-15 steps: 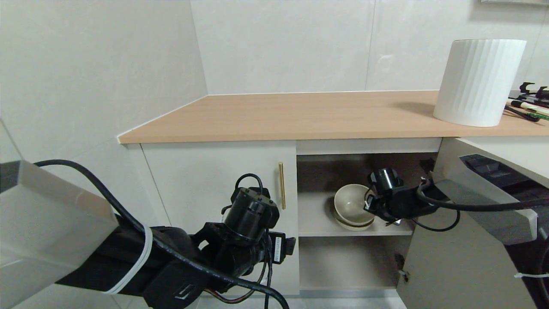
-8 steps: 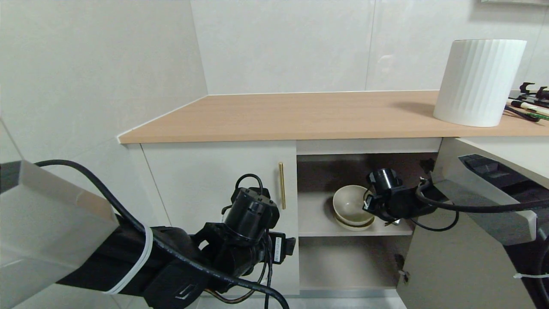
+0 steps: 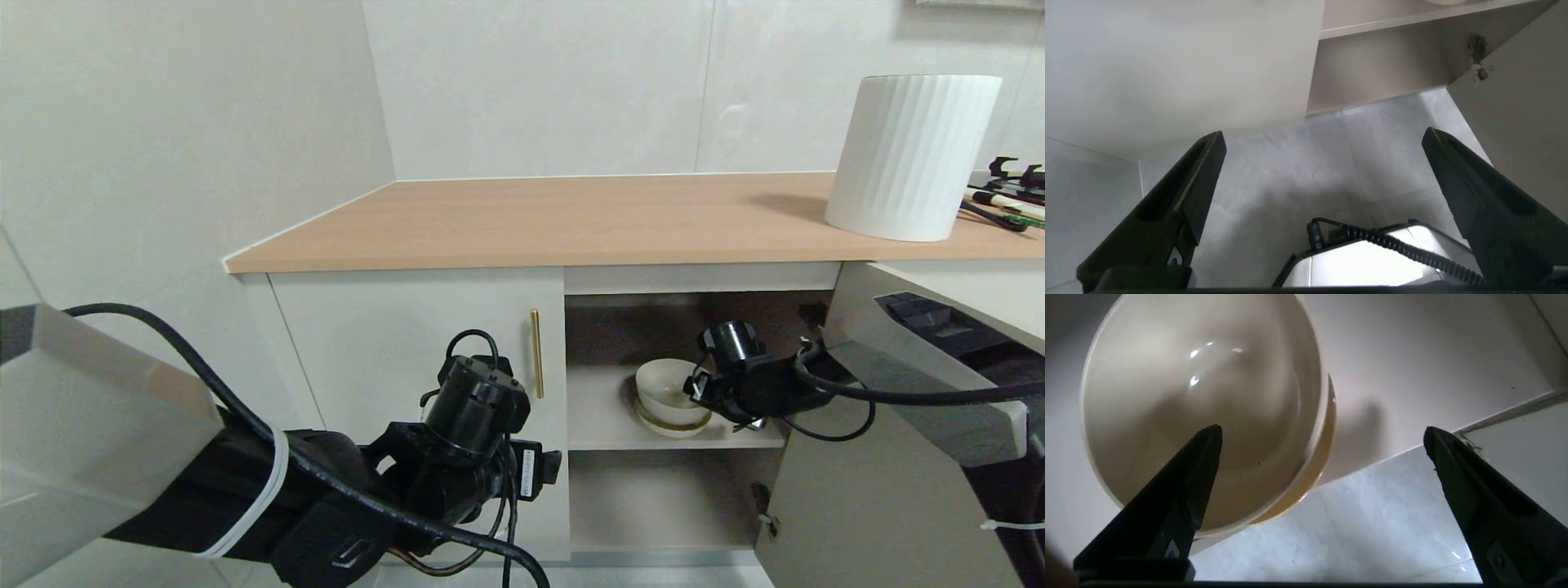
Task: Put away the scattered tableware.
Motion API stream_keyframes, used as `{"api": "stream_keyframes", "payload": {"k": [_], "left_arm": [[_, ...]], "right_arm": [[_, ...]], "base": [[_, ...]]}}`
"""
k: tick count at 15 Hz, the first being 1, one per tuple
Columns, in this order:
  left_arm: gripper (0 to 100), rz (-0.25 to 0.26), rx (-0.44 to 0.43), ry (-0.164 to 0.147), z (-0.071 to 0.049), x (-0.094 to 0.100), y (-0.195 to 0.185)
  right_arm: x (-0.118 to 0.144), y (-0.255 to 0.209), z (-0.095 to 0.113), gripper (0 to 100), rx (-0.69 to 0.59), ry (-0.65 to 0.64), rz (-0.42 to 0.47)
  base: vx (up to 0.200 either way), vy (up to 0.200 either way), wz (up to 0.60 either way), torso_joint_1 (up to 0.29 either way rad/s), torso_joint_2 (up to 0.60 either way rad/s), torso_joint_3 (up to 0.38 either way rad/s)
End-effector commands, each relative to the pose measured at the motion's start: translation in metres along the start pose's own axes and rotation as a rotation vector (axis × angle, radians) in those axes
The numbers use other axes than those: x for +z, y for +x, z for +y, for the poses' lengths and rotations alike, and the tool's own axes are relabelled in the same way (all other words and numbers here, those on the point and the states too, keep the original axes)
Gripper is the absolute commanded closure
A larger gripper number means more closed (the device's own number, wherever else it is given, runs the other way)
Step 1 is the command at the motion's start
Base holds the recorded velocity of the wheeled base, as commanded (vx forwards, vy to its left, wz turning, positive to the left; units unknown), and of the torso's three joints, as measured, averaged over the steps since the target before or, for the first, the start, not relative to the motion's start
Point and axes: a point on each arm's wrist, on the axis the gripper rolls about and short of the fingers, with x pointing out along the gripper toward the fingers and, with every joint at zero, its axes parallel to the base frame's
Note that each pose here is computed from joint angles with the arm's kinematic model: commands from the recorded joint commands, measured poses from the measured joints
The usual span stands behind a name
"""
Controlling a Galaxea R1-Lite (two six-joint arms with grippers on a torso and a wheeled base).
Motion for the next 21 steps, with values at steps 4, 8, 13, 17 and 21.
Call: {"api": "stream_keyframes", "payload": {"k": [4,8,13,17,21], "left_arm": [[0,-0.173,-0.014,-0.068,0.026,0.038,-0.058],[0,-0.271,-0.028,-0.098,0.055,0.036,-0.125],[0,-0.329,0.016,-0.229,0.081,0.036,-0.146],[0,-0.329,-0.007,-0.176,0.086,0.026,-0.164],[0,-0.295,0.0,-0.168,0.085,0.022,-0.156]], "right_arm": [[0.014,-0.126,0.001,0,0.203,-0.124,0.03],[0.023,-0.258,-0.041,0,0.338,-0.234,-0.038],[-0.023,-0.306,-0.075,0,0.389,-0.404,0.037],[-0.033,-0.319,-0.09,0,0.37,-0.442,-0.001],[-0.039,-0.314,-0.09,0,0.356,-0.459,0.026]], "base": [[0.0,0.0,0.0,0.0,0.0,0.0],[0.0,0.0,0.0,0.0,0.0,0.0],[0.0,0.0,0.0,0.0,0.0,0.0],[0.0,0.0,0.0,0.0,0.0,0.0],[-0.05,0.0,0.0,0.001,0.0,0.002]]}}
